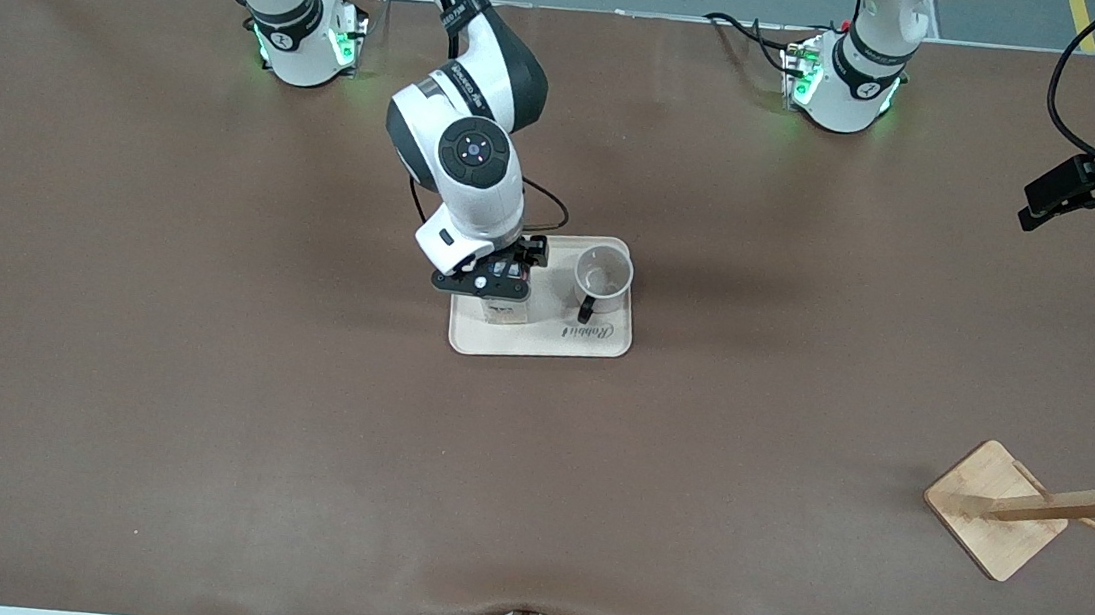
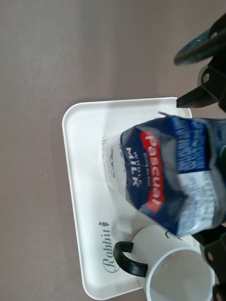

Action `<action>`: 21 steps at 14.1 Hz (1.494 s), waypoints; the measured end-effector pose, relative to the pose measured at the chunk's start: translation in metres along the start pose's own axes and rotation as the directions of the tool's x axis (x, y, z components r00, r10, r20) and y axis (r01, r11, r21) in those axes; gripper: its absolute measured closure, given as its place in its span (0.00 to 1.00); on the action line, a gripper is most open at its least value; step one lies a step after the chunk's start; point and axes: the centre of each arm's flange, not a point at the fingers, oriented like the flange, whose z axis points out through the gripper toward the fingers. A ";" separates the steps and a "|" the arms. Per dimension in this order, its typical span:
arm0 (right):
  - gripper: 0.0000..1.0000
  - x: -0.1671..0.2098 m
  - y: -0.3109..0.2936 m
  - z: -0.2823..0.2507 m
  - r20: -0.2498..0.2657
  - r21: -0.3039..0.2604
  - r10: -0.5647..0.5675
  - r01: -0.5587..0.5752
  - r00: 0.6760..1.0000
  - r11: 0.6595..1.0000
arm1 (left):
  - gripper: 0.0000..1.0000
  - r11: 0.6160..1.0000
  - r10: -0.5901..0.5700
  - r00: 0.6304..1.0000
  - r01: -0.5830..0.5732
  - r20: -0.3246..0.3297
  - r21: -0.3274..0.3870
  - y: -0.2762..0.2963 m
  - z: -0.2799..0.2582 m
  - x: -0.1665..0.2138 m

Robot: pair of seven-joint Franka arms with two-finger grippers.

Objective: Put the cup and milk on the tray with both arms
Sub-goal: 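Lower the milk carton onto the tray beside the mug, then open the right gripper and draw it back from the tray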

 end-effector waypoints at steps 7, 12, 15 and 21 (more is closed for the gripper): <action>0.00 0.002 -0.004 -0.010 -0.015 0.015 -0.003 0.003 1.000 1.000 | 0.00 1.000 -0.001 1.000 0.001 0.000 0.000 -0.001 0.000 0.000; 0.00 0.007 -0.003 -0.044 -0.003 0.009 0.002 -0.002 1.000 1.000 | 0.00 1.000 -0.004 1.000 0.004 0.002 0.000 -0.002 0.000 0.000; 0.00 0.011 0.006 -0.083 0.009 0.005 0.014 -0.014 1.000 1.000 | 0.00 1.000 -0.005 1.000 0.005 0.004 0.000 -0.003 0.000 0.000; 0.00 0.046 0.081 -0.181 0.017 0.015 0.062 -0.062 0.998 0.998 | 0.00 1.000 -0.007 1.000 0.007 0.003 0.000 -0.004 -0.001 0.001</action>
